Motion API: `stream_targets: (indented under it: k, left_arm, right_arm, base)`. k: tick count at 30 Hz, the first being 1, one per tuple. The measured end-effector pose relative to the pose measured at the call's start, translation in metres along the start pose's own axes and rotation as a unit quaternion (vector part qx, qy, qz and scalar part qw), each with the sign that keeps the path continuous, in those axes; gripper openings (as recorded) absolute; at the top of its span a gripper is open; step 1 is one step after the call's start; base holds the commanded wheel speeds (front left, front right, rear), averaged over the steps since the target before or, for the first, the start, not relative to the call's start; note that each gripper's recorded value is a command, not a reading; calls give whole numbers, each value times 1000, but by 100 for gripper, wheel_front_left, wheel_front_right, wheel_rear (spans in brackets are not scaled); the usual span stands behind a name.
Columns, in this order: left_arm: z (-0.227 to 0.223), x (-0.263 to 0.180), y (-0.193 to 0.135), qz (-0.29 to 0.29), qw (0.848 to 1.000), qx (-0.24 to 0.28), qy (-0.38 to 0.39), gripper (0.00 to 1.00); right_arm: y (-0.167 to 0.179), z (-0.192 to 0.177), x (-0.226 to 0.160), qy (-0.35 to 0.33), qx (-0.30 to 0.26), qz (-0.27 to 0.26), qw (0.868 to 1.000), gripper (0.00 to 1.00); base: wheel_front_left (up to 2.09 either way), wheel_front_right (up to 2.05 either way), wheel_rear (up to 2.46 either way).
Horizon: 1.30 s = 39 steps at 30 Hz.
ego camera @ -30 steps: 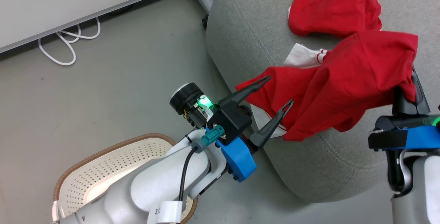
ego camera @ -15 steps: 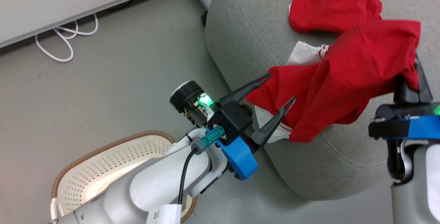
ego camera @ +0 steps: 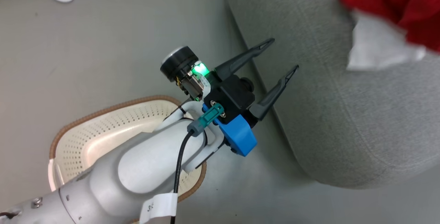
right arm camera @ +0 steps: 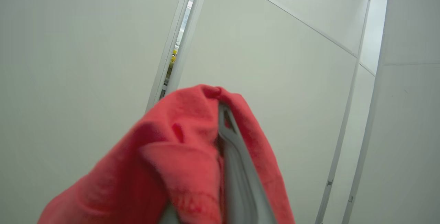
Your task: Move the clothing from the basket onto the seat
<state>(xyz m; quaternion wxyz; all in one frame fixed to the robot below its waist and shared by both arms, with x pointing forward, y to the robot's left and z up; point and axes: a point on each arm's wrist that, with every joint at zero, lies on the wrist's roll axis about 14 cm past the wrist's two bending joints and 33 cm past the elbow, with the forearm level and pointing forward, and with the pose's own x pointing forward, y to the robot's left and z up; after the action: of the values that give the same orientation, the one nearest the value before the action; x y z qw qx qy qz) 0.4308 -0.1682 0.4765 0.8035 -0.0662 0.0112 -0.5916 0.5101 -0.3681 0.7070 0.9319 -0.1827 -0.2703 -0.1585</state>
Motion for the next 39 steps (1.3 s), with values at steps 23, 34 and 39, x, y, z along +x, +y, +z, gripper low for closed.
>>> stream_targets:
  k: [23,34,39]
  left_arm:
    - [-82,-19,47,31,997,-48,46,100]
    - [-85,-26,54,42,997,-45,55,100]
    - [-76,-25,54,43,997,-38,49,100]
  right_arm:
    - [-56,-163,-44,195,-105,-71,973,0]
    - [-18,-214,-120,308,-81,-73,945,0]
    - [-17,-197,-129,297,-81,-82,948,100]
  base:
    - [0,0,0]
    - [0,0,0]
    - [0,0,0]
